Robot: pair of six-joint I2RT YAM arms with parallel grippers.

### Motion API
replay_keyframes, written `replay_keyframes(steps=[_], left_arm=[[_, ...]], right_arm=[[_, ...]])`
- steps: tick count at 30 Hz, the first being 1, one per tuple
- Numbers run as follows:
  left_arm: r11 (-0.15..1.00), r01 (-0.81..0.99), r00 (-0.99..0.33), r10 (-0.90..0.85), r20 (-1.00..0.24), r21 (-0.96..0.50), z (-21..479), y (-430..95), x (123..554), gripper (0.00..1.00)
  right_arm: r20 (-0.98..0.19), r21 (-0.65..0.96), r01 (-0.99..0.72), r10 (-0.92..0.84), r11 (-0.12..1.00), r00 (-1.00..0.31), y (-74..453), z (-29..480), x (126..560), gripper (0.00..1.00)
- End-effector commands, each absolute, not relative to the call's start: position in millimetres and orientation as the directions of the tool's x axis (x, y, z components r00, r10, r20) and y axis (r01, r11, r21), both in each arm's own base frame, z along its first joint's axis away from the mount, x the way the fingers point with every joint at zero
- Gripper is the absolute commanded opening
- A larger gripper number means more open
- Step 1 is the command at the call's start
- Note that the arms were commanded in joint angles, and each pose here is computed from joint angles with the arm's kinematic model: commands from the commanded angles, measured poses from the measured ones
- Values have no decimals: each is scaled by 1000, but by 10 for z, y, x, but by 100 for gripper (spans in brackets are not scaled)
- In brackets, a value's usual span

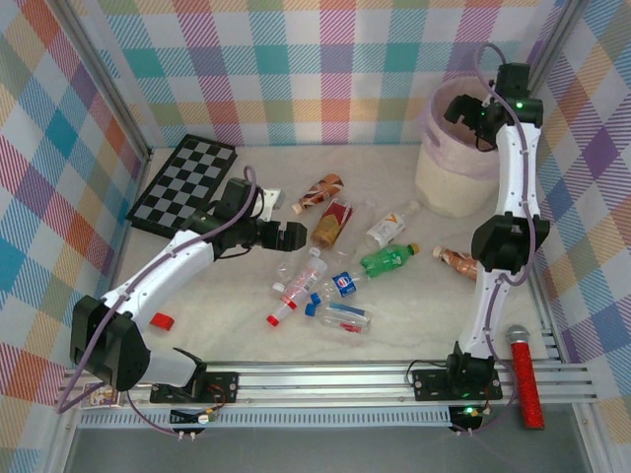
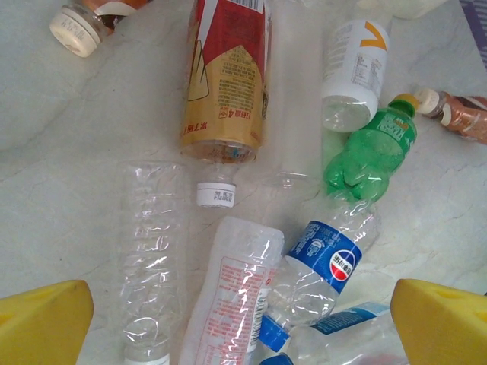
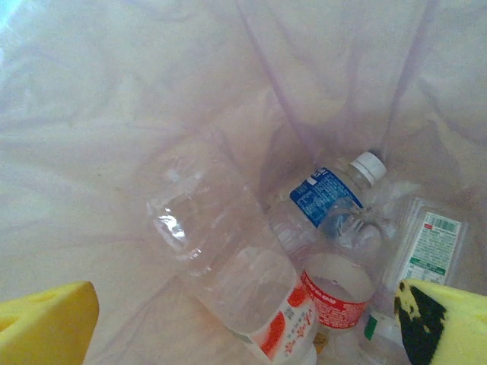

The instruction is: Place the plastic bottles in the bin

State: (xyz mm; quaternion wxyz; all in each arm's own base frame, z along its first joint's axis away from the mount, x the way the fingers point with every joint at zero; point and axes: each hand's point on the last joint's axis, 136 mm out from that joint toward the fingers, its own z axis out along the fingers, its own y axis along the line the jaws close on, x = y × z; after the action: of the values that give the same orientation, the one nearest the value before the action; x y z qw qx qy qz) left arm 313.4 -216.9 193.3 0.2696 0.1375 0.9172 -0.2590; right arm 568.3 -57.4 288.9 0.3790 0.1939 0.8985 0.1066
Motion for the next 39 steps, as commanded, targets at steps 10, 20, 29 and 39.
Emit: replay_keyframes(steps=[10, 20, 29, 39], left_arm=[[843, 499, -737, 290, -611, -202, 1842, -2248, 3668, 93], [822, 566, -670, 419, -613, -57, 1502, -2135, 4479, 82], [763, 639, -658, 481, -580, -92, 1105, -2214, 4850, 83], [760, 641, -678, 497, -541, -105, 759, -2358, 5177, 81]], right_arm=[[-778, 343, 181, 387, 922, -495, -528, 4070, 5014, 99], [-683, 545, -44, 413, 837, -602, 142, 4281, 4337, 99], [-571, 715, -213, 381, 665, -727, 776, 4151, 3561, 97], [-488, 785, -211, 372, 583, -790, 1019, 3883, 2862, 98]])
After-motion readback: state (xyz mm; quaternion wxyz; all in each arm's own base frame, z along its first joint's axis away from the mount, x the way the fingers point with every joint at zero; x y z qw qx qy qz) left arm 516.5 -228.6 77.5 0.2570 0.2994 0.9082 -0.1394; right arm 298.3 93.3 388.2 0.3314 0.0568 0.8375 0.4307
